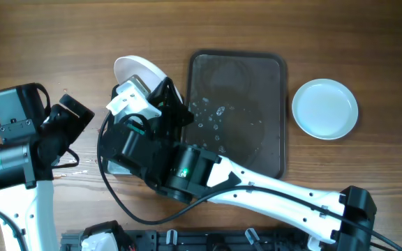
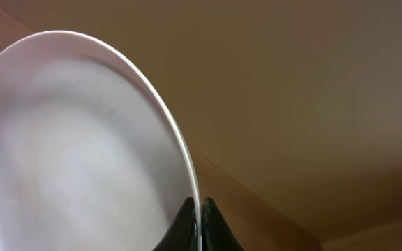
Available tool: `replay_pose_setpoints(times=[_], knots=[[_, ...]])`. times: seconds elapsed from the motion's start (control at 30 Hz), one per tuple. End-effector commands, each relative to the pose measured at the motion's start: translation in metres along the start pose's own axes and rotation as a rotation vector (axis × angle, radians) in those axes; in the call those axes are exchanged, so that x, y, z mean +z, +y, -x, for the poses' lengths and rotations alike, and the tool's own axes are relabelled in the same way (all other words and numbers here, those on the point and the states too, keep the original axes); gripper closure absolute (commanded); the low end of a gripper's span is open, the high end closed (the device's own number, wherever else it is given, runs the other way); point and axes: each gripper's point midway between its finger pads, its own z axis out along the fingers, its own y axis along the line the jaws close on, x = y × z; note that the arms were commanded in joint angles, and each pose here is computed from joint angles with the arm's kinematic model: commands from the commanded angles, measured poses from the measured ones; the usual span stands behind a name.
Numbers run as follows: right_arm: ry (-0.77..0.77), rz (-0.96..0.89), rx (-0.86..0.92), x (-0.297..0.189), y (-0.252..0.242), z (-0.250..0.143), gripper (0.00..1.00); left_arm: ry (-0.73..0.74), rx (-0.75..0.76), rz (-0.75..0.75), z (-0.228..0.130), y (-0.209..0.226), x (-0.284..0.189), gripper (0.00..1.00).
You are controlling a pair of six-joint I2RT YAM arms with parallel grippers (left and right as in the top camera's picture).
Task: Clean dirty plates on tray and stack at the side
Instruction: 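Lift the plate with the right gripper and tilt it over the basin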
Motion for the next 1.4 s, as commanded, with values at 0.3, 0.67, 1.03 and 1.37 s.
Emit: replay_pose_setpoints(times=[0.3, 0.67, 1.03, 1.37], knots=[[-0.060, -0.009, -0.076, -0.007, -0.015, 0.026, 0.96, -0.010, -0.004, -0.019, 0.003, -0.003, -0.005, 0.00], [-0.050, 0.098, 0.035, 0.002, 0.006, 0.016, 0.96, -0.010, -0.004, -0.019, 0.003, -0.003, -0.005, 0.00], [0.105, 0.307, -0.051, 0.040, 0.070, -0.053, 0.96, -0.010, -0.004, -0.019, 0.003, -0.003, -0.005, 0.00], [0.086, 0.312, -0.086, 0.039, 0.071, -0.049, 0.96, -0.010, -0.004, -0.019, 0.003, -0.003, -0.005, 0.00]])
